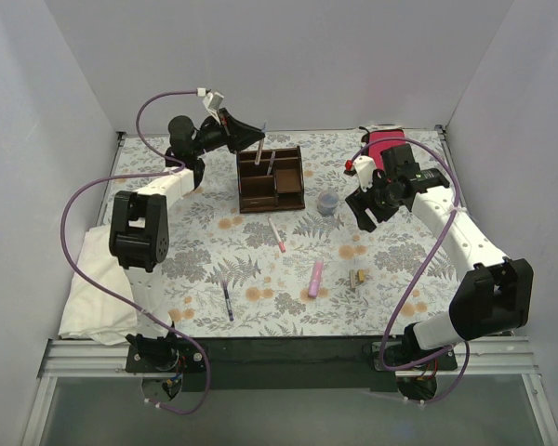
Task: Sort the stationery into containers
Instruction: Place the pen in the storage box.
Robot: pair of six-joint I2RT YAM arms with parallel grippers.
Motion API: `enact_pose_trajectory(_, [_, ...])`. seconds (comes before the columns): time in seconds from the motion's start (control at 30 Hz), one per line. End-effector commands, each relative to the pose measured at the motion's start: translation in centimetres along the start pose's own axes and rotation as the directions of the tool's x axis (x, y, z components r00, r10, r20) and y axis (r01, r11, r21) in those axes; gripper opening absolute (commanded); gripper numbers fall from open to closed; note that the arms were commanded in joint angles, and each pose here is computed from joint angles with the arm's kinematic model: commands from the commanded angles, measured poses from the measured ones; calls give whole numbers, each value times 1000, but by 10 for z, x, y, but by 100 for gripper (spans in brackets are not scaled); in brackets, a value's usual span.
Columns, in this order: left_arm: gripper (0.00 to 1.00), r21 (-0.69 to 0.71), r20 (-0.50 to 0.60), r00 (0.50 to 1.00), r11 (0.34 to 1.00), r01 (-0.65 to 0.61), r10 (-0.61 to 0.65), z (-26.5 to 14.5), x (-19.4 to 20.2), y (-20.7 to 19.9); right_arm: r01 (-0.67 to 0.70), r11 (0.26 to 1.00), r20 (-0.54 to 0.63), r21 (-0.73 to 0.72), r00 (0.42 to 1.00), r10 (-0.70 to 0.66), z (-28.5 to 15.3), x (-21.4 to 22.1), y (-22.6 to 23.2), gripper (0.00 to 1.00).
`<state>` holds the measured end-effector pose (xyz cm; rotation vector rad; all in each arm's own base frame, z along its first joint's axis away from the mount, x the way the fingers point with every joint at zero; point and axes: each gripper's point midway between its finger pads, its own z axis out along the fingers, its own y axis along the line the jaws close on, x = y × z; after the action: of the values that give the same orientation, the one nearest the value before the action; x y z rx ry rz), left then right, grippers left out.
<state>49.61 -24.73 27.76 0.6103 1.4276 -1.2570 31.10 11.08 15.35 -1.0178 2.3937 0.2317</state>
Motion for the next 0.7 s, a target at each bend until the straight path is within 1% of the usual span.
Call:
enact_pose_trajectory(0.0, [0,13,32,999,999,-45,44,6,-3,5,-9,1000,29,23,1000,8,-8,-14,-6,80])
enact_pose_trajectory(0.27, [0,19,8,999,998,-52,52,17,34,24,-19,1000,9,23,1000,18,-7,-10,-6,81])
enact_pose_trajectory(0.37, [0,22,10,996,995,-94,94,21,34,30,-21,1000,5,20,1000,21,-6,-8,-6,81])
enact_pose_trajectory(0.5, [0,11,0,996,996,-92,92,24,44,39,-24,1000,-7,11,1000,25,-3,-5,-4,81])
enact_pose_trajectory(0.67, [0,12,-1,996,996,-91,91,24,45,40,-27,1000,-10,-4,1000,27,2,-8,-4,81])
